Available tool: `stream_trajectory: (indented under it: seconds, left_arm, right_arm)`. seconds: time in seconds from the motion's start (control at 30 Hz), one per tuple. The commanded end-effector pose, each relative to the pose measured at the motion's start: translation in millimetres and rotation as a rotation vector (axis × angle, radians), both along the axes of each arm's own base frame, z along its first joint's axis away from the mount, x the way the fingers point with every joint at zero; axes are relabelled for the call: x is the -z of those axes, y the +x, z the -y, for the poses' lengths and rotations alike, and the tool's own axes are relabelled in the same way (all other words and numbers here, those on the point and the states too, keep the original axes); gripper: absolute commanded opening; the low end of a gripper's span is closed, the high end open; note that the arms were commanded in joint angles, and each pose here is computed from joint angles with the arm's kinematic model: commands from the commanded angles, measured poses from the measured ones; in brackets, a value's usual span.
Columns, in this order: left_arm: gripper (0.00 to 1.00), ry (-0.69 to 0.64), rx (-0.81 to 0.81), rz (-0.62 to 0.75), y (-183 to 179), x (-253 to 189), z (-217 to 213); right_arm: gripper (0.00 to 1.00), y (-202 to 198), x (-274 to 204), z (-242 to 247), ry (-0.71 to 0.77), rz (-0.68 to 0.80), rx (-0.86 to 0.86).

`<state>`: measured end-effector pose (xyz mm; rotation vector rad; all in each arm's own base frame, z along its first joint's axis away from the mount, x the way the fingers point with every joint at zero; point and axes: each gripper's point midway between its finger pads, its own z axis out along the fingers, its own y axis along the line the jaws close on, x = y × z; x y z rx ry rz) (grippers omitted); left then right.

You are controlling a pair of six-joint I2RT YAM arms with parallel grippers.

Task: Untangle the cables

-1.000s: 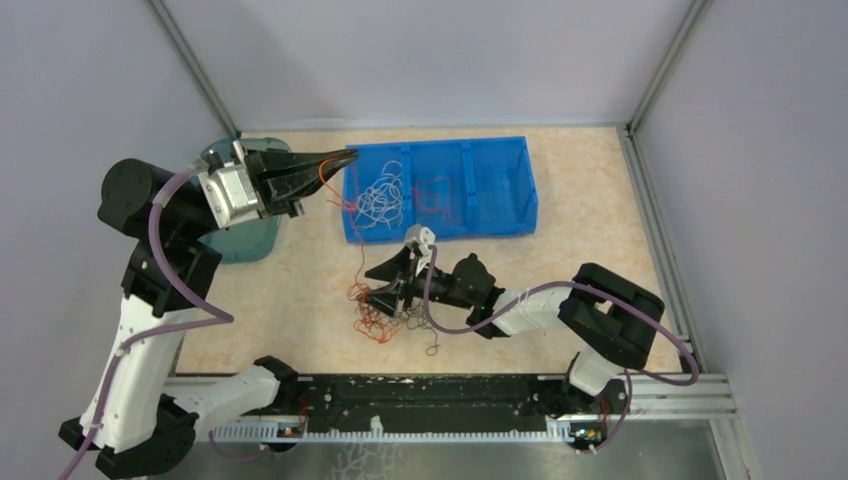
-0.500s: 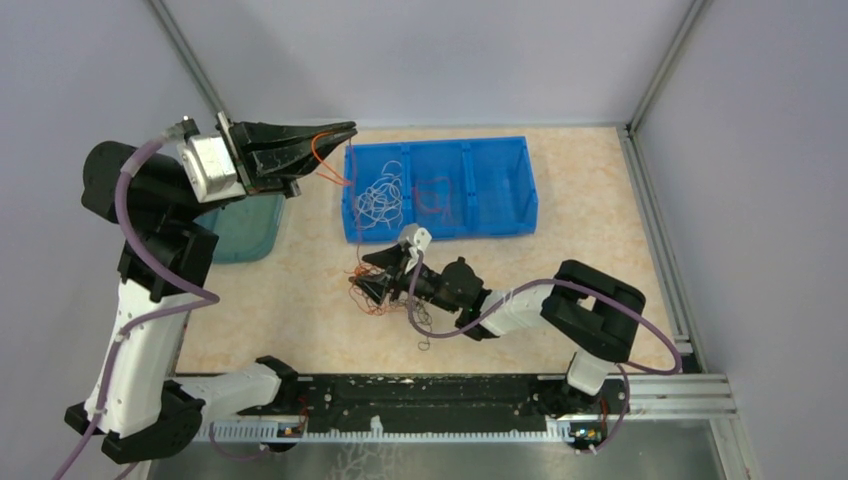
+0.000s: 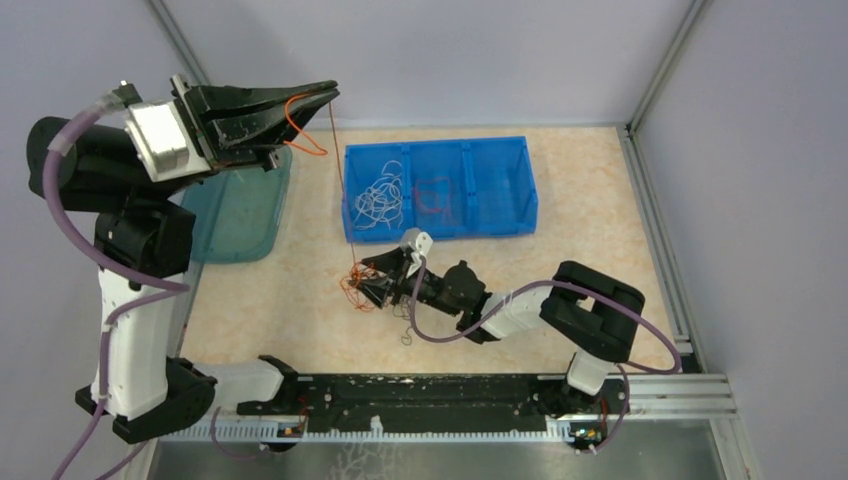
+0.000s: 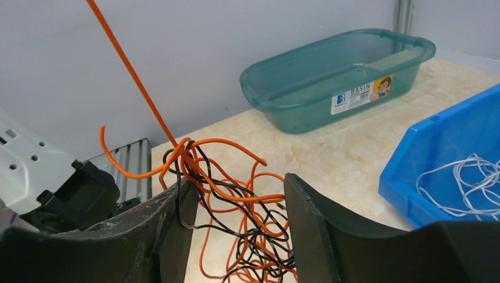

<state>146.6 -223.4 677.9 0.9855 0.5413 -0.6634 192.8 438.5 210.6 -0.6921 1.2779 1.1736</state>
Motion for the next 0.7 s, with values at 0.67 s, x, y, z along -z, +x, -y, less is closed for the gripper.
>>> stream_trajectory:
  seconds: [0.67]
  left_arm:
    - [0.00,0.148,-0.105,-0.048,2,97,-11]
  right_arm:
    - [0.23,-62,-57,56,0.126,-0.086,-0.130]
